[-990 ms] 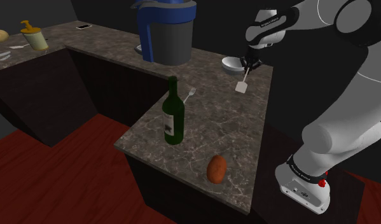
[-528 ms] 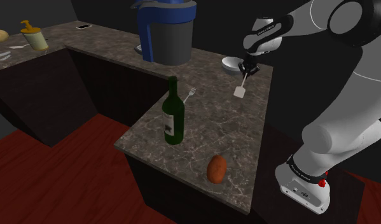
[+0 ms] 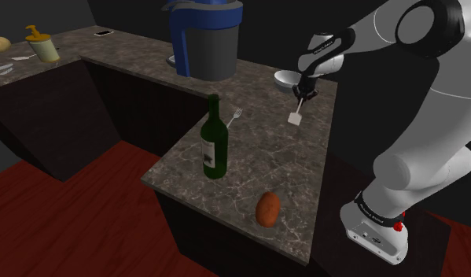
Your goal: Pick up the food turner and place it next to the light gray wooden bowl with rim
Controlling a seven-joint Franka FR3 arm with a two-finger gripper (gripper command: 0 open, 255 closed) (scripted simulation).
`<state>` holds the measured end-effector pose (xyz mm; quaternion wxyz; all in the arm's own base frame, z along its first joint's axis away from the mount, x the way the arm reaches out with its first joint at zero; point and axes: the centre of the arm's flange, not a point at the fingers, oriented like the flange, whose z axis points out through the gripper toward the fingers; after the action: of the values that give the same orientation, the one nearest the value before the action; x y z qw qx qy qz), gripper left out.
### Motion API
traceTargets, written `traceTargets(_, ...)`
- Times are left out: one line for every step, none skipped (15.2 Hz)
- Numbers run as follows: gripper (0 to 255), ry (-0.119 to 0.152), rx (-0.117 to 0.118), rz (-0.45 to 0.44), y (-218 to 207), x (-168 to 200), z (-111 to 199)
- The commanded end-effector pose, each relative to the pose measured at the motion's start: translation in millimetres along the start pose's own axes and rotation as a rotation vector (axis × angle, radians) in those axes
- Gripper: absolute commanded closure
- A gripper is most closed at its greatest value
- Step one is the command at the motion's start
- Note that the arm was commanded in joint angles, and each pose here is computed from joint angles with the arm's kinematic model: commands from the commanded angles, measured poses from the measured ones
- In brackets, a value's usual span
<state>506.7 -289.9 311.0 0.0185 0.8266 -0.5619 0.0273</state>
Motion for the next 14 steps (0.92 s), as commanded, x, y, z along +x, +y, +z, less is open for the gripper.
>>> traceTargets(255, 0.0, 0.0, 0.0, 0.8, -0.2, 10.3)
traceTargets(255, 0.0, 0.0, 0.0, 0.9, -0.6, 15.6)
traceTargets(255, 0.0, 0.0, 0.0, 0.8, -0.9, 20.9)
traceTargets(255, 0.0, 0.0, 0.0, 0.9, -1.2, 24.4)
traceTargets(255, 0.0, 0.0, 0.0, 0.9, -1.1, 24.4)
traceTargets(255, 0.0, 0.0, 0.0, 0.8, -1.1, 24.4)
traceTargets(255, 0.0, 0.0, 0.0, 0.8, -1.1, 24.4)
traceTargets(255, 0.0, 0.0, 0.0, 0.8, -1.1, 24.4)
traceTargets(255, 0.0, 0.0, 0.0, 0.8, -1.1, 24.4)
traceTargets(255, 0.0, 0.0, 0.0, 0.8, -1.1, 24.4)
traceTargets(255, 0.0, 0.0, 0.0, 0.8, -1.1, 24.3)
traceTargets(255, 0.0, 0.0, 0.0, 0.8, -1.1, 24.3)
traceTargets(0, 0.0, 0.0, 0.0, 0.8, -1.1, 24.3)
traceTargets(0, 0.0, 0.0, 0.0, 0.8, -1.1, 24.3)
